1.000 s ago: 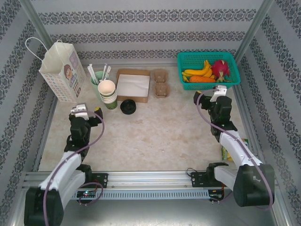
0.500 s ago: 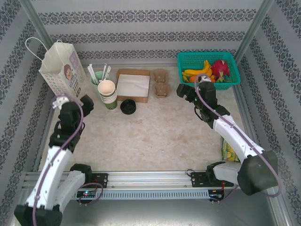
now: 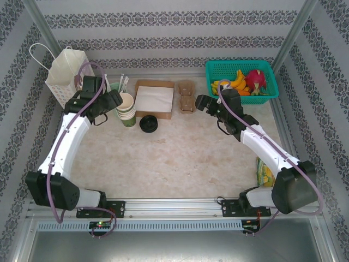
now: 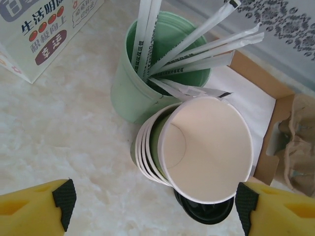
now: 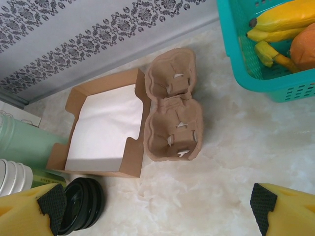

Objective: Pack the takeout coffee

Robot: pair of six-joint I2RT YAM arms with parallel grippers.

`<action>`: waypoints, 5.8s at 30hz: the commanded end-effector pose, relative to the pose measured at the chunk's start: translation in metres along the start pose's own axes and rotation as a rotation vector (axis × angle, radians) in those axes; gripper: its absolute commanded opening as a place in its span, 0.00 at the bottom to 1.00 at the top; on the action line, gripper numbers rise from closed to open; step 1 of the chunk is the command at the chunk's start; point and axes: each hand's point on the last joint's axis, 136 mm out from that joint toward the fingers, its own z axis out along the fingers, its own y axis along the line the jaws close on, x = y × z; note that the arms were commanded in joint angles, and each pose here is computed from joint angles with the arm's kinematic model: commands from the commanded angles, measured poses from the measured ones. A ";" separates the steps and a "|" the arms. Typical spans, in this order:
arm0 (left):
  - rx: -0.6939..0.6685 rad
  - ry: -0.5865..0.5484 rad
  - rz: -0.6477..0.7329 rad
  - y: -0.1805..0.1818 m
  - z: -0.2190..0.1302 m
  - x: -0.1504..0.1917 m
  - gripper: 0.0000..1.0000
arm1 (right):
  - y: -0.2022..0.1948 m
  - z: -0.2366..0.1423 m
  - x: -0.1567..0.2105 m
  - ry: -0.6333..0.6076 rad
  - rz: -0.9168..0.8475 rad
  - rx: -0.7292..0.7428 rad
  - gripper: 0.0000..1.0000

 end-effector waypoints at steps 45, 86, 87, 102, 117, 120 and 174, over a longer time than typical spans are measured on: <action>-0.025 0.175 0.175 -0.023 0.035 -0.006 0.00 | 0.069 -0.023 -0.004 -0.033 -0.362 -0.076 0.98; 0.321 0.193 0.341 -0.097 -0.064 -0.004 0.00 | 0.117 -0.049 0.025 0.042 -0.443 -0.412 0.98; 0.321 0.206 0.363 -0.102 -0.063 0.003 0.00 | 0.115 -0.049 0.028 0.056 -0.408 -0.407 0.98; 0.327 0.277 0.655 -0.165 -0.019 0.118 0.00 | 0.070 -0.050 0.082 0.378 0.052 -0.330 0.98; 0.363 0.437 0.724 -0.152 0.028 0.203 0.00 | 0.042 -0.041 0.136 0.537 0.128 -0.280 0.98; 0.349 0.477 0.778 -0.144 0.032 0.215 0.00 | 0.038 -0.040 0.137 0.543 0.098 -0.261 0.98; 0.016 0.209 -0.155 -0.071 0.063 0.173 0.73 | 0.039 0.056 0.095 0.306 0.072 -0.068 0.79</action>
